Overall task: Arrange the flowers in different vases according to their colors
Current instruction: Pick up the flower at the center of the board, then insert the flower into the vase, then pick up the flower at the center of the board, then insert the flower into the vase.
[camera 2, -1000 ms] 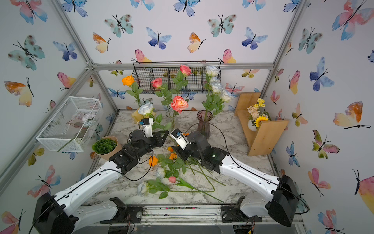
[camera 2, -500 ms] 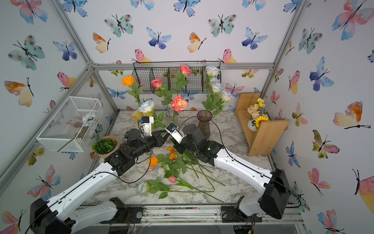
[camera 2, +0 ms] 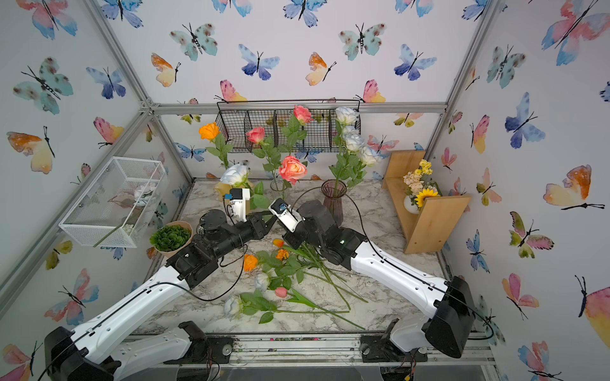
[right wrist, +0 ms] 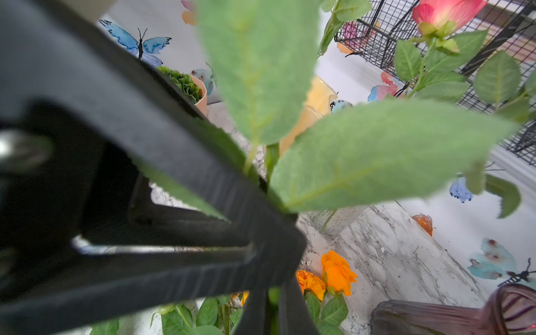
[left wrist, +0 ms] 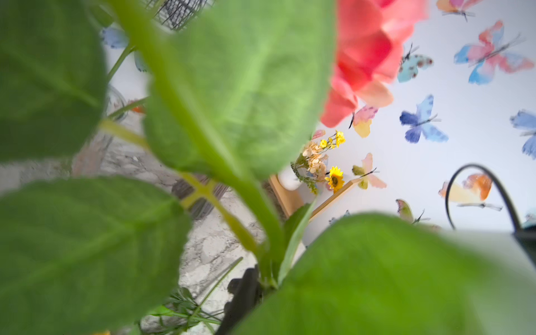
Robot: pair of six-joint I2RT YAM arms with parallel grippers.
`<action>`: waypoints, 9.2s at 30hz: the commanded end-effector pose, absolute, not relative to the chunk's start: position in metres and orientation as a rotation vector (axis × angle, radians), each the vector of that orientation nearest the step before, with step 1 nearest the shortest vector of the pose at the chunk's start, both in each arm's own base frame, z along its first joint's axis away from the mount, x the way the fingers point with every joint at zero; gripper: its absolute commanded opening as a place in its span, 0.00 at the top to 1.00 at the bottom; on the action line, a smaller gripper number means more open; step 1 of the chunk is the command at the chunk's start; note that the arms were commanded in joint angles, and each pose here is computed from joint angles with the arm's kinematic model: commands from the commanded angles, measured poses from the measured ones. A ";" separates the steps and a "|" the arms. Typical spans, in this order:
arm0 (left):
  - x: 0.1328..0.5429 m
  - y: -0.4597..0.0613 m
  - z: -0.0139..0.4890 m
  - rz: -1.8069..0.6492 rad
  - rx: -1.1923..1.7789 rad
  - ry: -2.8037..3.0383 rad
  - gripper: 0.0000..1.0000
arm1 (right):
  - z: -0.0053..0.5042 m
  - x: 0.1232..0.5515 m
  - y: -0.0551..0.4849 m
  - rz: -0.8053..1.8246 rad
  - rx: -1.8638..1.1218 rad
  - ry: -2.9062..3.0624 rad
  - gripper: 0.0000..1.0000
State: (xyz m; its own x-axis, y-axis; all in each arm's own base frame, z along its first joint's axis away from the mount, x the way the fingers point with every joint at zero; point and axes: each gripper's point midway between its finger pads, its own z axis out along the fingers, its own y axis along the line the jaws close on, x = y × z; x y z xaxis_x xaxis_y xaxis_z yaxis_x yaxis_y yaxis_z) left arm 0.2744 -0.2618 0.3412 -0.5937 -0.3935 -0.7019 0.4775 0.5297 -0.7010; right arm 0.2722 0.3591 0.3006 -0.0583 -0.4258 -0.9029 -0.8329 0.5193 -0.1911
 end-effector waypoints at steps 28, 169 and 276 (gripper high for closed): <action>0.195 -0.139 0.345 -0.877 -0.014 1.800 0.01 | 0.538 0.244 0.292 0.545 -0.678 1.198 0.98; 0.213 -0.108 0.275 -0.461 0.044 1.978 0.01 | 0.044 0.269 0.320 0.119 -1.568 2.108 0.63; 0.210 -0.086 0.288 -0.446 -0.039 1.899 0.01 | 0.437 0.457 0.178 0.307 -0.117 1.155 0.98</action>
State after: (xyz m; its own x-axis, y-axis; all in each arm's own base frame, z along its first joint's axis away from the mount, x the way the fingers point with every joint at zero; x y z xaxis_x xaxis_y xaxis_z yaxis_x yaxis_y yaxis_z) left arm 0.2060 -0.0857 0.2912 -0.3729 -0.2428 -0.8955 0.1940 0.9234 -0.3312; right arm 0.4546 0.1870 0.4387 0.3379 0.1542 -0.9285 -0.3315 0.9428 0.0360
